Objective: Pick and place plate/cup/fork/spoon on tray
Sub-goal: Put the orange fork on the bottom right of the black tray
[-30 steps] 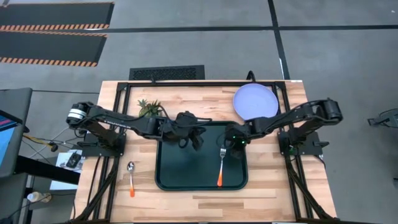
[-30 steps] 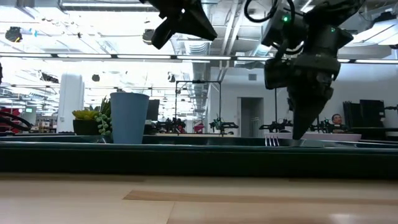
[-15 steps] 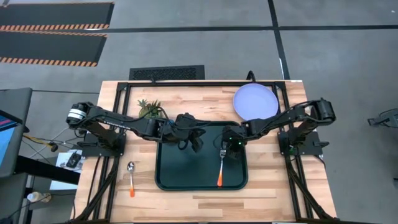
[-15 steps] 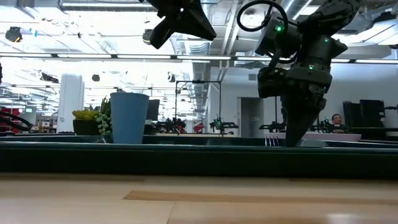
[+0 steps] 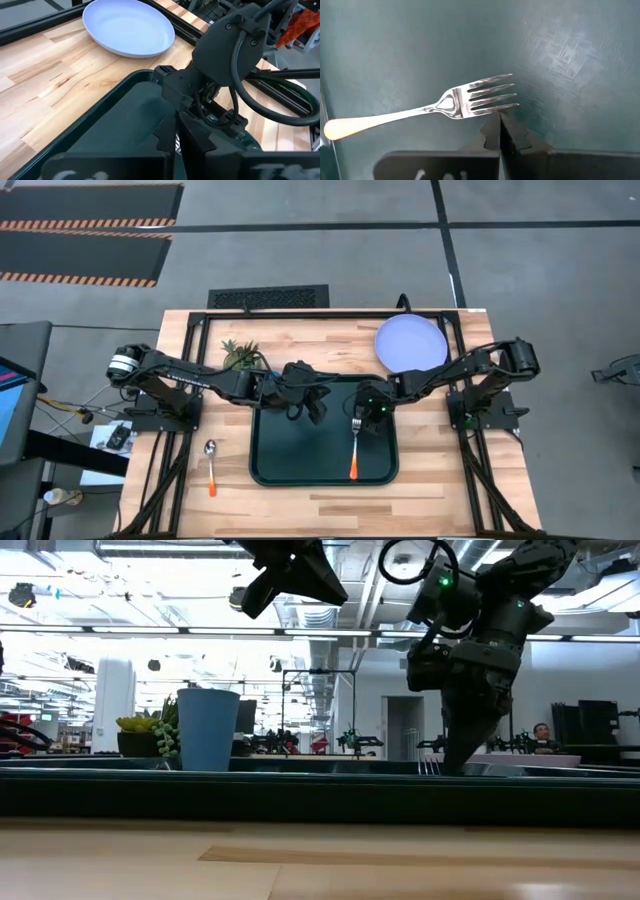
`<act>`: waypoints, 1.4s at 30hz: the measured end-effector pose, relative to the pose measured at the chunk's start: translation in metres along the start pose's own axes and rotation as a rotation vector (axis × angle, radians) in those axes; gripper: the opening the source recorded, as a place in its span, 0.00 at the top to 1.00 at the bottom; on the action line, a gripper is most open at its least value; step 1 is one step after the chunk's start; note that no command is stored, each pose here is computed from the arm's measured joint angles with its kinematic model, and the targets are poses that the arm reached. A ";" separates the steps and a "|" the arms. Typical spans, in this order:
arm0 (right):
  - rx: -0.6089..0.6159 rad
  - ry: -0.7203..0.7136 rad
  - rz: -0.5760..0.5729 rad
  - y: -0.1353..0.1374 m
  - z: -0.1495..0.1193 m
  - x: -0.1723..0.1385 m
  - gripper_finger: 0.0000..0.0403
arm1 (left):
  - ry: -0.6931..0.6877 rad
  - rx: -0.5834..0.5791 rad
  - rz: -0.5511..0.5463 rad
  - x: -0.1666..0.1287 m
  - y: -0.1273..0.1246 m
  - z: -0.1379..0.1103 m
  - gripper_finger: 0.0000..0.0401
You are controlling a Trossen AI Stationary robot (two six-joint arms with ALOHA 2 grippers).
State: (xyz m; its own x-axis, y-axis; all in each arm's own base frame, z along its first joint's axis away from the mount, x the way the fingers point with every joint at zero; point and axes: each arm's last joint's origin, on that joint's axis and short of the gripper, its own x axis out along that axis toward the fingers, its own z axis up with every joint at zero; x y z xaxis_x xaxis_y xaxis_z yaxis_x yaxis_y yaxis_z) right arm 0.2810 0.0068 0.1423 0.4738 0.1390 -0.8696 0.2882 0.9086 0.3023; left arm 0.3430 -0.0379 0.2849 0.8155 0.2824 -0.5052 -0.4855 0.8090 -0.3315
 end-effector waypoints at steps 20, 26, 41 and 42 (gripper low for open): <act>0.027 -0.031 0.010 -0.004 0.011 -0.010 0.96 | 0.028 -0.001 -0.011 0.000 0.000 -0.002 0.98; 0.015 0.001 0.014 0.000 0.007 -0.009 0.95 | 0.033 -0.001 -0.017 0.000 0.000 -0.002 0.98; 0.018 -0.013 -0.034 -0.013 0.011 -0.011 0.96 | 0.044 0.010 0.011 0.000 0.002 -0.004 0.98; 0.024 -0.016 -0.036 -0.015 0.012 -0.011 0.95 | 0.044 0.010 0.012 0.000 0.002 -0.004 0.98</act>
State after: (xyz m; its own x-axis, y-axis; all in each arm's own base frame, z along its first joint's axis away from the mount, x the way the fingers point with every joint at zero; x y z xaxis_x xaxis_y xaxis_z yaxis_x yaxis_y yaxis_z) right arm 0.2812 -0.0128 0.1524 0.4757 0.0999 -0.8739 0.3249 0.9033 0.2801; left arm 0.3406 -0.0386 0.2811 0.7949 0.2692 -0.5438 -0.4916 0.8111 -0.3171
